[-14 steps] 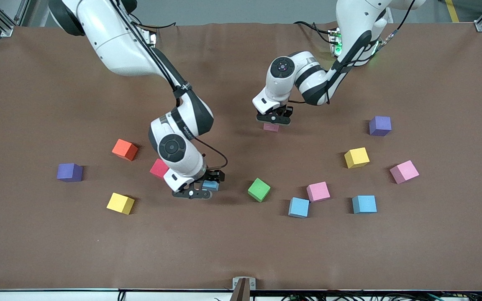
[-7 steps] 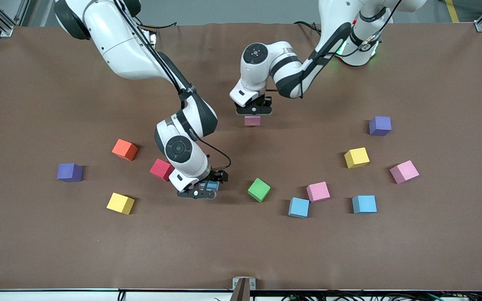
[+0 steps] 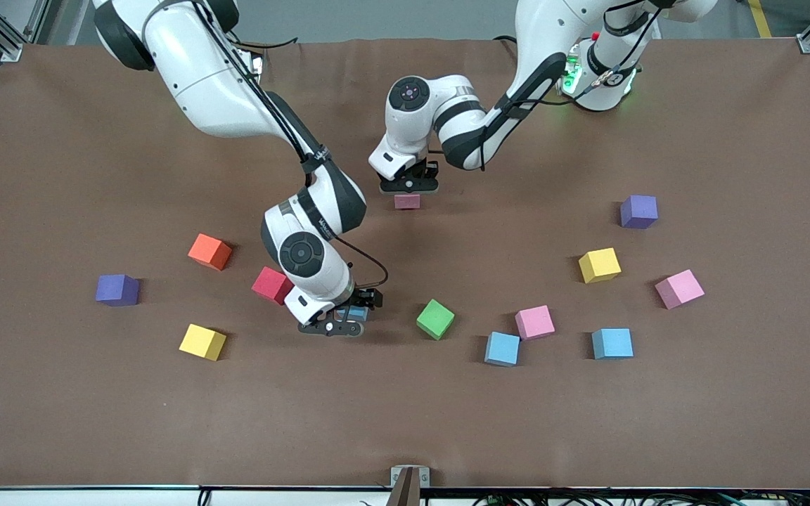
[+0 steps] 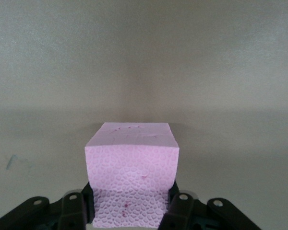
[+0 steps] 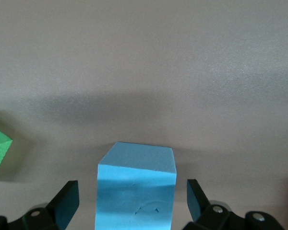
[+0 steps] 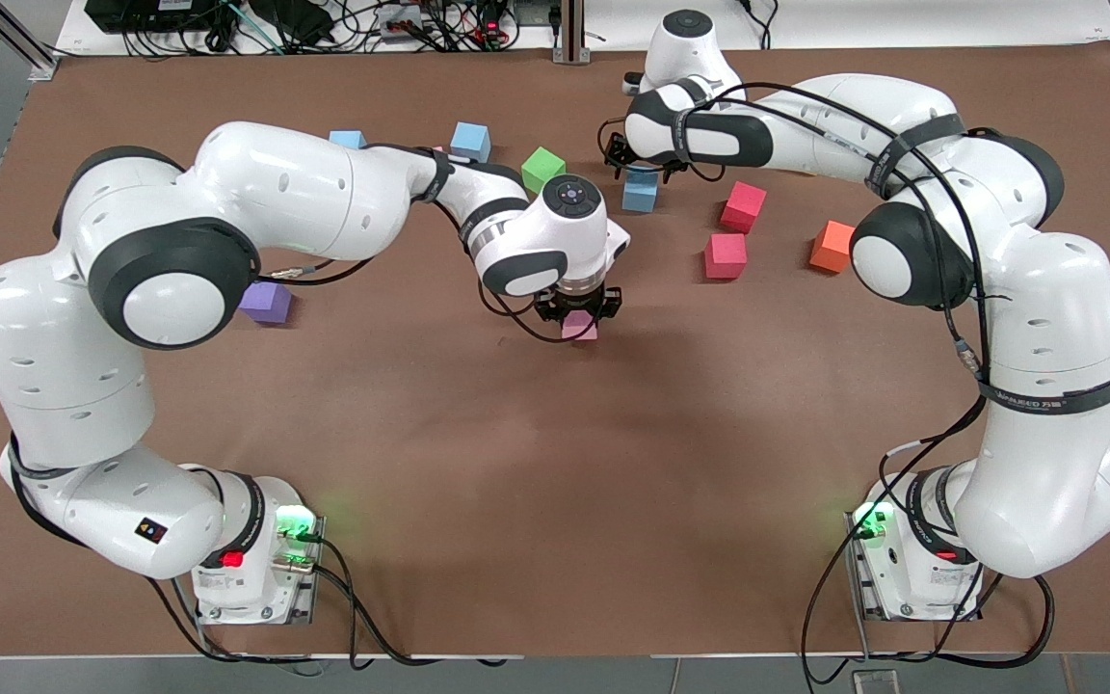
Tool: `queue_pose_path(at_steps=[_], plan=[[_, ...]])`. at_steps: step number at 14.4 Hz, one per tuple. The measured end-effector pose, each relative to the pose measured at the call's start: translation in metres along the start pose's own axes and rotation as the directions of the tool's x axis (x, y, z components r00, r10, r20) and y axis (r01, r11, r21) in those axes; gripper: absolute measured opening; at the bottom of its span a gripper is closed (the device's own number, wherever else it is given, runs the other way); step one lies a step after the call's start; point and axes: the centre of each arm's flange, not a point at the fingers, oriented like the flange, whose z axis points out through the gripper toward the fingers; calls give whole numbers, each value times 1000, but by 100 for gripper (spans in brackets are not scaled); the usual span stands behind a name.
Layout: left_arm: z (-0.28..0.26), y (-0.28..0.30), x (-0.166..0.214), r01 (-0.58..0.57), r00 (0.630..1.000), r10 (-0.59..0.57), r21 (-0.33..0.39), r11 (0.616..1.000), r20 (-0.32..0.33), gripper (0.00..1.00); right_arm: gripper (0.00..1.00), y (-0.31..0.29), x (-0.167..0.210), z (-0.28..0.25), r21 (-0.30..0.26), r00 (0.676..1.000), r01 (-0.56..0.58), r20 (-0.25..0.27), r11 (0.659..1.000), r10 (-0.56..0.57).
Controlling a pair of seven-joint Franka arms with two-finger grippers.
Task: Arrange 11 blocks into digit 3
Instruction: 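Set the pink cube down mid-table with the left gripper and release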
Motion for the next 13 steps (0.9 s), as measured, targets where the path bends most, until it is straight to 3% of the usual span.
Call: queue_pose_path(at_steps=[1, 5, 7, 11, 13], plan=[[3, -1, 0, -9, 1000, 9, 7, 1000, -5, 54, 97, 0, 0, 1, -1, 1000, 1, 1, 1000, -1], [15, -3, -1, -50, 999, 50, 29, 998, -19, 56, 58, 3, 3, -1, -3, 1000, -4, -3, 1000, 4], [17, -2, 0, -63, 998, 64, 33, 997, -28, 63, 55, 5, 5, -1, -2, 1000, -9, -4, 1000, 9], [6, 3, 10, -65, 996, 66, 16, 998, -56, 100, 49, 5, 10, -10, 5, 999, -38, -16, 999, 38], [-9, 2, 26, -43, 996, 44, 8, 999, -81, 100, 49, 8, 14, -22, -2, 993, -115, -7, 993, 115]])
